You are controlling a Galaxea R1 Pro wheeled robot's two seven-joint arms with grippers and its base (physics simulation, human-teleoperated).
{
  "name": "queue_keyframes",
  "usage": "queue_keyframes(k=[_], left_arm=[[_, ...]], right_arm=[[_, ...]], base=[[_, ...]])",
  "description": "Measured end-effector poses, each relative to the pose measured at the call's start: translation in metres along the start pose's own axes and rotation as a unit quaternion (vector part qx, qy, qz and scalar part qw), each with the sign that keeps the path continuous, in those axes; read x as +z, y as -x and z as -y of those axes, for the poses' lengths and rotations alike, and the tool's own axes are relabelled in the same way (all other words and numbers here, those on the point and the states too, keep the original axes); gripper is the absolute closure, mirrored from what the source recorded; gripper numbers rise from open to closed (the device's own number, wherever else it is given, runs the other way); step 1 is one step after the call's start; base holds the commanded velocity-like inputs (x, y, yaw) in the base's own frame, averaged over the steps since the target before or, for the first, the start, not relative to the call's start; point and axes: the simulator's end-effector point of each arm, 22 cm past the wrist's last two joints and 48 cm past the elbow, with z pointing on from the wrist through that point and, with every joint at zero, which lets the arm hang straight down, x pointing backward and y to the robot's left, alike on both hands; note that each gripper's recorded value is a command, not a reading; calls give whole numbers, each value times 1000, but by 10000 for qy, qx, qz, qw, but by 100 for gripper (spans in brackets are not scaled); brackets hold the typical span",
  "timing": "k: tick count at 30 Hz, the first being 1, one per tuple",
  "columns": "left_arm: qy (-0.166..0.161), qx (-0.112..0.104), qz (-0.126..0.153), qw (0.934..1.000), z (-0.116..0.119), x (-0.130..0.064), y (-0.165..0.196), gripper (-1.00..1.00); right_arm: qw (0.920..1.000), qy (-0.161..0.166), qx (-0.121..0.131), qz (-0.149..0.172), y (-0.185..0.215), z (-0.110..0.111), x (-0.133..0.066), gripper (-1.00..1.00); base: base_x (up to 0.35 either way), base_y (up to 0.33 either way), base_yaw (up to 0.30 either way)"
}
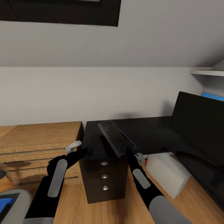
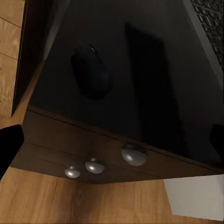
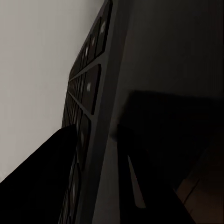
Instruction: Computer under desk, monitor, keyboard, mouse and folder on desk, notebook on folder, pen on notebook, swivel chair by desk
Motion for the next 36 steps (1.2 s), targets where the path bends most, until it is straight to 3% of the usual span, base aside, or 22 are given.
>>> queue_keyframes(k=[4,9,19,22,36], left_arm=[[-16,-7,-5,10000,1,0,-1,-100],[-22,-7,-6,10000,1,0,-1,-100],[-19,-5,-13,10000,1,0,-1,-100],[-20,-3,-11,10000,2,0,-1,-100],[-97,198,-60,9997,9,7,-17,-100]], right_arm=[[9999,-89,140,-2,-1,7,-1,100],[9971,-237,715,75,1,14,-1,100],[9924,-460,1139,115,1,25,-2,100],[9893,-688,1280,101,-2,38,-4,100],[9888,-746,1290,111,-7,54,-2,100]], base=[[56,285,0],[-91,292,0],[-177,161,0],[-16,8,0],[-1,0,0]])
